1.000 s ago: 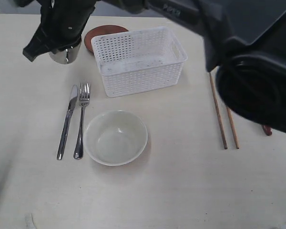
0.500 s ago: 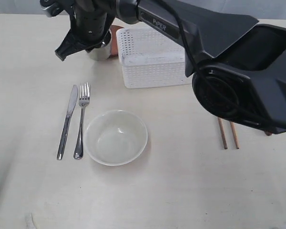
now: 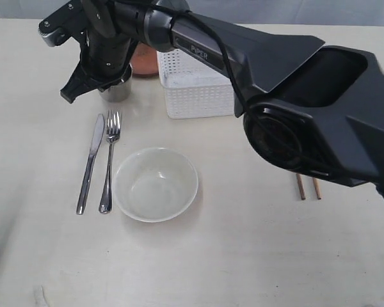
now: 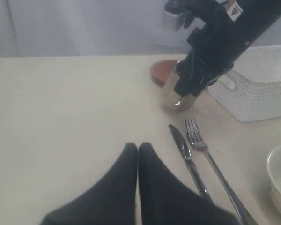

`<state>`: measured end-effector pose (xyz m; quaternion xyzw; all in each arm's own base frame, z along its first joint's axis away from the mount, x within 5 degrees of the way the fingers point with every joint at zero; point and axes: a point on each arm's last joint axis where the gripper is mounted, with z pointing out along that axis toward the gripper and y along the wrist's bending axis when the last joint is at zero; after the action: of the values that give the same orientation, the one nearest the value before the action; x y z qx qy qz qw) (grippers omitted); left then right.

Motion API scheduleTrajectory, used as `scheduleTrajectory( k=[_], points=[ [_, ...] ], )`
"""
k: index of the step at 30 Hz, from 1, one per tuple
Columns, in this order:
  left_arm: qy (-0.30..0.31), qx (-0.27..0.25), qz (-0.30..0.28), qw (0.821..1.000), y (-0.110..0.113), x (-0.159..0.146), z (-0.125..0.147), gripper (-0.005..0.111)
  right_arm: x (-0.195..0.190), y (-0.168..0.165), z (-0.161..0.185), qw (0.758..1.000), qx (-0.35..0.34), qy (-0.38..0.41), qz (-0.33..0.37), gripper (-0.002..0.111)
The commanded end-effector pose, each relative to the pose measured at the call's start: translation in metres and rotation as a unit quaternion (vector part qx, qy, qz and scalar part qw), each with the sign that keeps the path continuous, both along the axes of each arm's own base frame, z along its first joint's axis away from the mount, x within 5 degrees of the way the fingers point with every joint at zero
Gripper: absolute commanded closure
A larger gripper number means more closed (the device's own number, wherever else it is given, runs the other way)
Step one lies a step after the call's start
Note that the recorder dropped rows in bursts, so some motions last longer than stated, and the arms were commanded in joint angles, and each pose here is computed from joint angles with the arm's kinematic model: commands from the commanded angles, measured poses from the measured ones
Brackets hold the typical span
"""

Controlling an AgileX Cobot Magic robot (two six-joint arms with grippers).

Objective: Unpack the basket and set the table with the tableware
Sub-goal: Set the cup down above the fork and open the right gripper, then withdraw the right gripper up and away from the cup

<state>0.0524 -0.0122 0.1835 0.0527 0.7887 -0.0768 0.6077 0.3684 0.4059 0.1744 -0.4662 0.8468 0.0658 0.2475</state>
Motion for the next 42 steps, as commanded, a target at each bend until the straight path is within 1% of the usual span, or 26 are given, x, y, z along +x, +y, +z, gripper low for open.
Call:
scheduleTrajectory(
  k=[1,6,7,10,11,14,16,18,20,23,26,28,30,33,36,42],
  points=[
    [-0.001,0.001,-0.003,1.000,0.000,0.000,-0.001,0.107,0.001,0.003,-0.001,1.000,0.008,-0.009,0.004,0.108],
    [-0.001,0.001,-0.003,1.000,0.000,0.000,-0.001,0.107,0.002,0.002,-0.001,1.000,0.009,-0.007,0.003,0.108],
    [-0.001,0.001,-0.003,1.000,0.000,0.000,-0.001,0.107,0.001,0.003,-0.001,1.000,0.018,0.003,0.002,0.102],
    [-0.001,0.001,-0.003,1.000,0.000,0.000,-0.001,0.107,0.001,0.005,0.000,0.999,0.032,0.001,-0.001,0.074],
    [-0.001,0.001,-0.003,1.000,0.000,0.000,-0.001,0.107,0.001,0.006,0.000,0.999,0.033,0.000,-0.001,0.072],
    [-0.001,0.001,-0.003,1.000,0.000,0.000,-0.001,0.107,0.004,0.005,0.003,0.999,0.031,-0.020,0.001,0.076],
    [-0.001,0.000,-0.003,1.000,0.000,0.000,-0.001,0.107,0.004,0.005,0.012,0.999,0.041,-0.029,0.001,0.076],
    [-0.001,0.000,-0.003,1.000,0.000,0.000,-0.001,0.107,0.003,0.003,0.027,0.998,0.050,-0.041,0.002,0.076],
    [-0.001,0.000,-0.003,1.000,0.000,0.000,-0.001,0.107,0.003,-0.002,0.049,0.996,0.047,-0.070,0.004,0.076],
    [-0.001,0.000,-0.003,1.000,0.000,0.000,-0.001,0.107,-0.002,-0.017,0.086,0.995,0.015,-0.101,0.001,0.076],
    [-0.001,0.000,-0.003,1.000,0.000,0.000,-0.001,0.107,-0.003,-0.031,0.105,0.992,-0.024,-0.126,-0.008,0.085],
    [-0.001,0.000,-0.003,1.000,0.000,0.000,-0.001,0.107,-0.002,-0.040,0.114,0.989,-0.047,-0.136,-0.017,0.097],
    [-0.001,0.000,-0.003,1.000,0.000,0.000,-0.001,0.107,0.001,-0.050,0.120,0.990,-0.053,-0.127,-0.029,0.108],
    [-0.001,0.000,-0.003,1.000,0.000,0.000,-0.001,0.107,0.009,-0.068,0.126,0.990,-0.060,-0.114,-0.053,0.109],
    [-0.001,0.000,-0.003,1.000,0.000,0.000,-0.001,0.107,0.018,-0.087,0.138,0.991,-0.040,-0.099,-0.075,0.109],
    [-0.001,0.001,-0.003,1.000,0.000,0.000,-0.001,0.107,0.020,-0.116,0.167,0.997,0.043,-0.042,-0.041,0.109]
  ],
)
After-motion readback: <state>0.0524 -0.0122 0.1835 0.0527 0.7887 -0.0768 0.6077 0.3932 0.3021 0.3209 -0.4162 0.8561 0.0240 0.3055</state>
